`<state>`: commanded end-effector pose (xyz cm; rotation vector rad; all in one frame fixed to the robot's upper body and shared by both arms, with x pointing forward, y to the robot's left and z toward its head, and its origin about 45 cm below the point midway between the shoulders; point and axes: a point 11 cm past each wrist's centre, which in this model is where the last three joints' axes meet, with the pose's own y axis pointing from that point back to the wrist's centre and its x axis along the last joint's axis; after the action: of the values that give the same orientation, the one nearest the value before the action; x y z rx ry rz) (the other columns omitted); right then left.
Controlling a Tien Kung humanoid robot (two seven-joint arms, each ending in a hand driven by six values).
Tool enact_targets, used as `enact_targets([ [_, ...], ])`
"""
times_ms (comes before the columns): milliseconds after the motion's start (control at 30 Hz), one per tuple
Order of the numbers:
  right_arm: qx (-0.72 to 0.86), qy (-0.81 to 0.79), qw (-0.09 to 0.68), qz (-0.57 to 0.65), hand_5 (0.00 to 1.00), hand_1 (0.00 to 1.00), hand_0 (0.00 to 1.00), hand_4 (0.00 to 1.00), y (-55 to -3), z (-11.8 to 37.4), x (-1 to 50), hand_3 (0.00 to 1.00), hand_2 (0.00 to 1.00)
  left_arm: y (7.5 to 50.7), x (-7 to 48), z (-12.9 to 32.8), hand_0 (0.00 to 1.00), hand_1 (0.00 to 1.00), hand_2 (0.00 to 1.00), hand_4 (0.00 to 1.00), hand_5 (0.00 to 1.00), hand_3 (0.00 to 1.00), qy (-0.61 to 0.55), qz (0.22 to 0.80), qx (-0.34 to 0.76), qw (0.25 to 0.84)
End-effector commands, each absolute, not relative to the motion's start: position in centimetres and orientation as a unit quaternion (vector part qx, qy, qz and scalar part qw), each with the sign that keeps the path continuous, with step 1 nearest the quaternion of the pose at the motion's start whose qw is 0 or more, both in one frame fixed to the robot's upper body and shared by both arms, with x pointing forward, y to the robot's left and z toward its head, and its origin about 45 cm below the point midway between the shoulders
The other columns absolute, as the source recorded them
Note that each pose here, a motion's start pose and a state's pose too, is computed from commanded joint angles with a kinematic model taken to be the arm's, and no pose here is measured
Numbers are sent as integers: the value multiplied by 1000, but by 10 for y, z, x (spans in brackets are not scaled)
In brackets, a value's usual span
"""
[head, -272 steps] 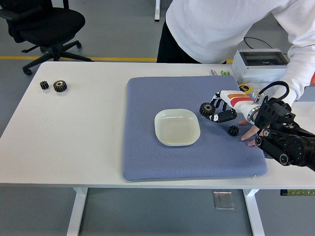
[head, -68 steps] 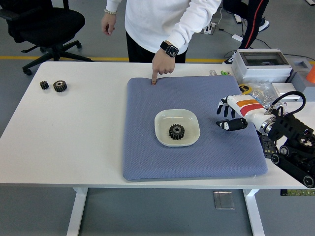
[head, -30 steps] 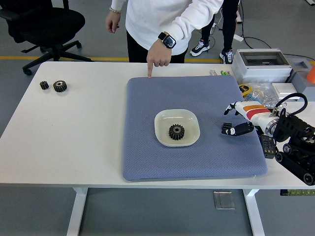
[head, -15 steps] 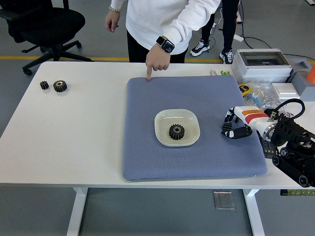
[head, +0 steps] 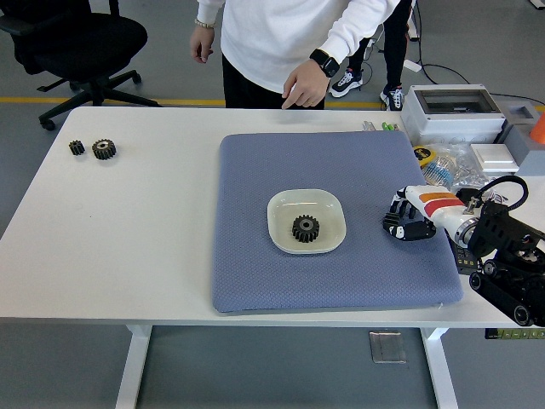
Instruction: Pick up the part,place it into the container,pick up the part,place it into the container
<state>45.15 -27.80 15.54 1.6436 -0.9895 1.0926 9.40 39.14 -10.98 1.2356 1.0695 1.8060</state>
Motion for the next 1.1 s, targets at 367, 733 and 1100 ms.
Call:
enact_targets([
  [367,668,-405,434,449,328,386,223,673,-276,164,451,470,438,393,92,-110,645,619,708,694,595,576,413,694,478,344],
  [733,675,-415,392,468,323,385,226,657,-256,189,454,470,438,394,87,-111,645,618,709,694,596,577,415,691,483,342],
  [1100,703,-394,342,483,299,381,214,633,-200,201,451,473,436,397,88,-110,644,619,709,695,597,578,412,693,484,341],
])
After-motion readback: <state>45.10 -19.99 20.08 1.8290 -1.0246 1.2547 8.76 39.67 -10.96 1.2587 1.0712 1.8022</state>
